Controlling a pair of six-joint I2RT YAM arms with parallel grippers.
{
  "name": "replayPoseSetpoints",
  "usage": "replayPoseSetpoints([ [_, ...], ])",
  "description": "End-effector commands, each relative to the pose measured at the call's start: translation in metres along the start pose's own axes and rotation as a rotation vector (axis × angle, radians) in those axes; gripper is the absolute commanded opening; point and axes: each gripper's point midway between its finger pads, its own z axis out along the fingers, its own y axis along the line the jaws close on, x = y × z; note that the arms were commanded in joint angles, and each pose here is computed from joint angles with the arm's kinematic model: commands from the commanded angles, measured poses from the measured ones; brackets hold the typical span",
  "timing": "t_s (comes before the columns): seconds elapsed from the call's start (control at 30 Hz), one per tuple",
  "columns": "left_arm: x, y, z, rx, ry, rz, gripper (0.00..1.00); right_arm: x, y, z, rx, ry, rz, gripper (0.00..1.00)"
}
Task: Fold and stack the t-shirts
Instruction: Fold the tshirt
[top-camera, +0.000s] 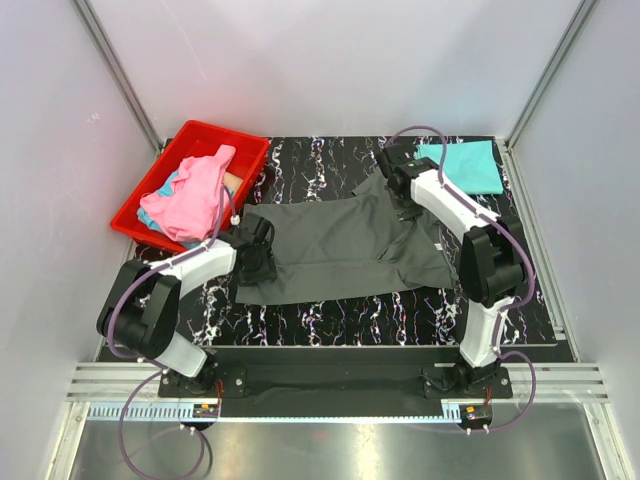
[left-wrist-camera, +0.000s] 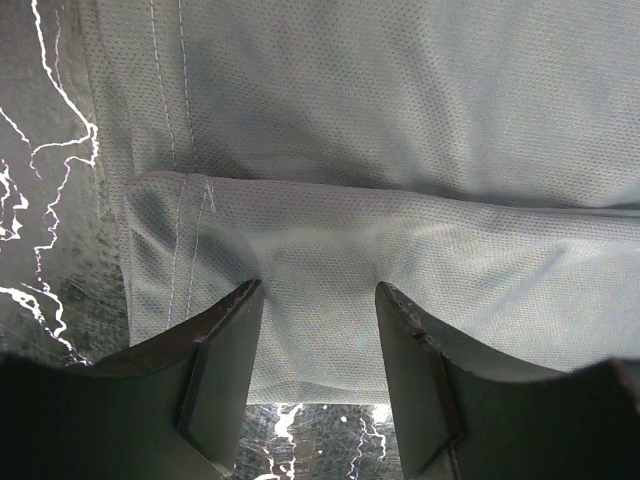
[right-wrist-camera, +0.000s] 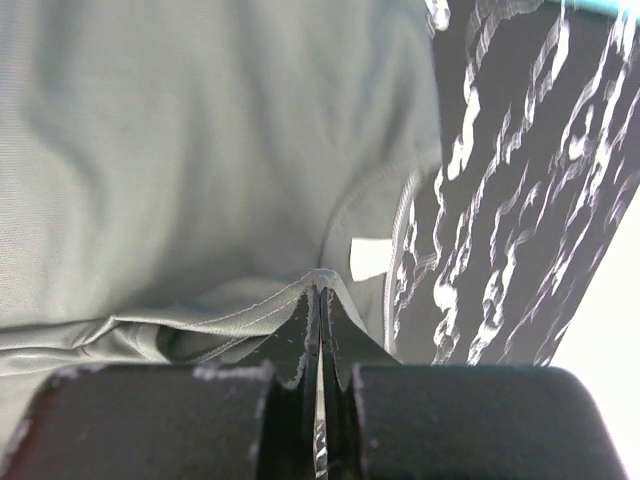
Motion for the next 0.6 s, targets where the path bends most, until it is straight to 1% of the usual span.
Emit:
replayPoseSetpoints([
  [0.0, 0.005, 0.003, 0.011, -0.004, 0.000, -0.017, 0.56, -0.039, 0.009, -0.010, 0.008, -0.145, -0.178, 0.00],
  [0.1, 0.007, 0.006, 0.012, -0.019, 0.001, -0.013, 0.56, -0.042, 0.030, -0.002, 0.005, -0.173, -0.318, 0.01],
  [0.23, 0.008, 0.011, 0.011, -0.037, 0.000, -0.010, 0.56, -0.036, 0.035, 0.017, 0.039, -0.144, -0.370, 0.00],
  [0.3, 0.008, 0.013, 0.010, -0.046, -0.006, -0.008, 0.56, -0.035, 0.038, 0.023, 0.046, -0.157, -0.395, 0.00],
  [0.37, 0.008, 0.015, 0.011, -0.054, -0.009, -0.008, 0.56, -0.043, 0.042, 0.020, 0.028, -0.207, -0.393, 0.01],
  [0.43, 0.009, 0.016, 0.011, -0.057, -0.006, -0.004, 0.56, -0.046, 0.045, 0.019, 0.014, -0.226, -0.411, 0.01],
  [0.57, 0.009, 0.017, 0.010, -0.063, -0.006, -0.006, 0.56, -0.062, 0.050, 0.009, -0.003, -0.314, -0.458, 0.02],
])
